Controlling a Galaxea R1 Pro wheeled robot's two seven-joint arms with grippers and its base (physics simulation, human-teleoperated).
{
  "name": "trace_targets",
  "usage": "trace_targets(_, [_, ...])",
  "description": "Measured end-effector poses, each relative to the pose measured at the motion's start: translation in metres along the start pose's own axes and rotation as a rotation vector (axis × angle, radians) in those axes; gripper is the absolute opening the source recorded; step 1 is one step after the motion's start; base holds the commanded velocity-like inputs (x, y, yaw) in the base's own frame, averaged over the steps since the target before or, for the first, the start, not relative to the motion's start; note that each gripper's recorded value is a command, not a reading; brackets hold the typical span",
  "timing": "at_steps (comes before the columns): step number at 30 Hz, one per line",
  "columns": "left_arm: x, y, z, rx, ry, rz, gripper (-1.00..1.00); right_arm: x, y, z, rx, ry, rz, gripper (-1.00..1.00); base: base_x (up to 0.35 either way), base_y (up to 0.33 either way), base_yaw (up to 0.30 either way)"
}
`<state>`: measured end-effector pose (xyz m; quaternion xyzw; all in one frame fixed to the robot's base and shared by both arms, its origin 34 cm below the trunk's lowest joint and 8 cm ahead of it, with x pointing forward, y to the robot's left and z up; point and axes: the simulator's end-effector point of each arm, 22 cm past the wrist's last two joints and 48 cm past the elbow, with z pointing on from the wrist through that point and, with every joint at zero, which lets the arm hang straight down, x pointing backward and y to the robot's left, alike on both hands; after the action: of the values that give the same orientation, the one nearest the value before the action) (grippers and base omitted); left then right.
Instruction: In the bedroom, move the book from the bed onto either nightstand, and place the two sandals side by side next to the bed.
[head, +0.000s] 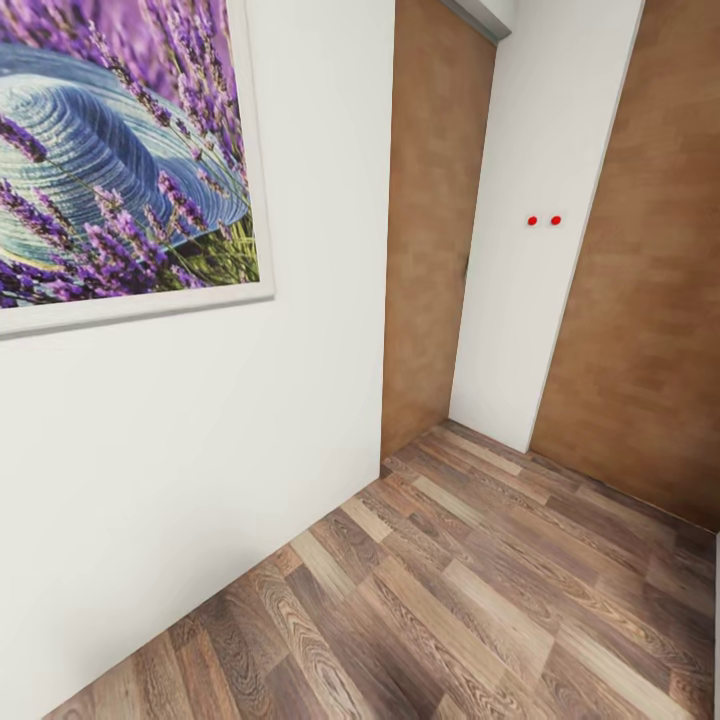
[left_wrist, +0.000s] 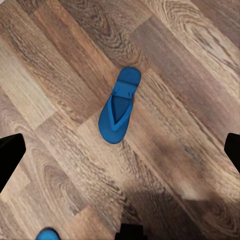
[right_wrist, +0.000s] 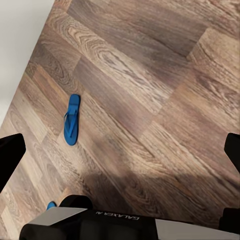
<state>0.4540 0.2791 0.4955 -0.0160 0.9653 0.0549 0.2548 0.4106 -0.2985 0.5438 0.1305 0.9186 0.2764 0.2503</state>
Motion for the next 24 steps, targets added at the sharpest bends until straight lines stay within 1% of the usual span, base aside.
trace_targets(24, [0.025,-0.003,0.036,-0.002,0.000,-0.003,1.00,0.022,-0.024,0.032,-0.001,0.000,0.002,1.00,0.000,0.000,0.000])
